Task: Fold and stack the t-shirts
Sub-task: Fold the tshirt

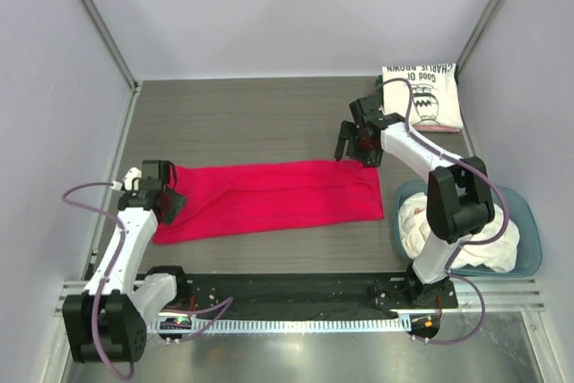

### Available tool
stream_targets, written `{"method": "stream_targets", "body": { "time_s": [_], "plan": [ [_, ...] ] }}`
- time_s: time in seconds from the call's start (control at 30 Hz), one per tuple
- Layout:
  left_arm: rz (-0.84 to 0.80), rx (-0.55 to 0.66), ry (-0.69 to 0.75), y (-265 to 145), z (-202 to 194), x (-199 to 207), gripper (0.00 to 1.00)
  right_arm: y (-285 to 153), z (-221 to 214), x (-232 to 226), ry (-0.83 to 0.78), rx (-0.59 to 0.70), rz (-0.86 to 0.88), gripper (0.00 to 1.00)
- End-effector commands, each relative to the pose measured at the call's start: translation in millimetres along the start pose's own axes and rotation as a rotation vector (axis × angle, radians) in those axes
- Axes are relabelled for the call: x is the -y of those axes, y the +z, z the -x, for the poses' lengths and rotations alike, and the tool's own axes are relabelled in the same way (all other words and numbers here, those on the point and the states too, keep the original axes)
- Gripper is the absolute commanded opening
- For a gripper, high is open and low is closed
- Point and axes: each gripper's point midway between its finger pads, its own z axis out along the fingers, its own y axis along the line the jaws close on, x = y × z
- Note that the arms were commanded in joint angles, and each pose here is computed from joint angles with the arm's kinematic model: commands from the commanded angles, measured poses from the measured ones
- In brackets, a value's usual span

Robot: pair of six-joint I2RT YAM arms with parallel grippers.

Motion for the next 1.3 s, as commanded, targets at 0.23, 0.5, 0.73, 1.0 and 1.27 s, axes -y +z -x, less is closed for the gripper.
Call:
{"method": "stream_targets", "body": {
  "time_s": [0.23, 0.5, 0.73, 1.0, 1.27],
  "plan": [
    [0.002, -0.098, -0.05, 57.7, -19.9, 28.8, 0.36, 42.3, -51.4, 13.8, -0.038, -0.127, -0.075, 0.79],
    [0.028, -0.098, -0.067, 96.2, -3.6, 66.3, 0.35, 38.9, -114.6, 17.0, -0.01, -0.238, -0.098, 0.8],
    [-0.002, -0.237, -0.105, 158.6, 14.4, 172.5, 0.28, 15.3, -214.3, -36.6, -0.088, -0.317, 0.002, 0.81],
    [-0.562, -0.402, 0.467, 92.2, -47.6, 412.6, 0.45, -94.9, -315.6, -186.9, -0.452, -0.387, 0.448, 0.84],
    [-0.755, -0.166, 0.527, -27.0, 13.6, 415.2, 0.75, -131.0, -257.6, -212.3, -0.496, -0.247, 0.49, 0.87]
  ]
}}
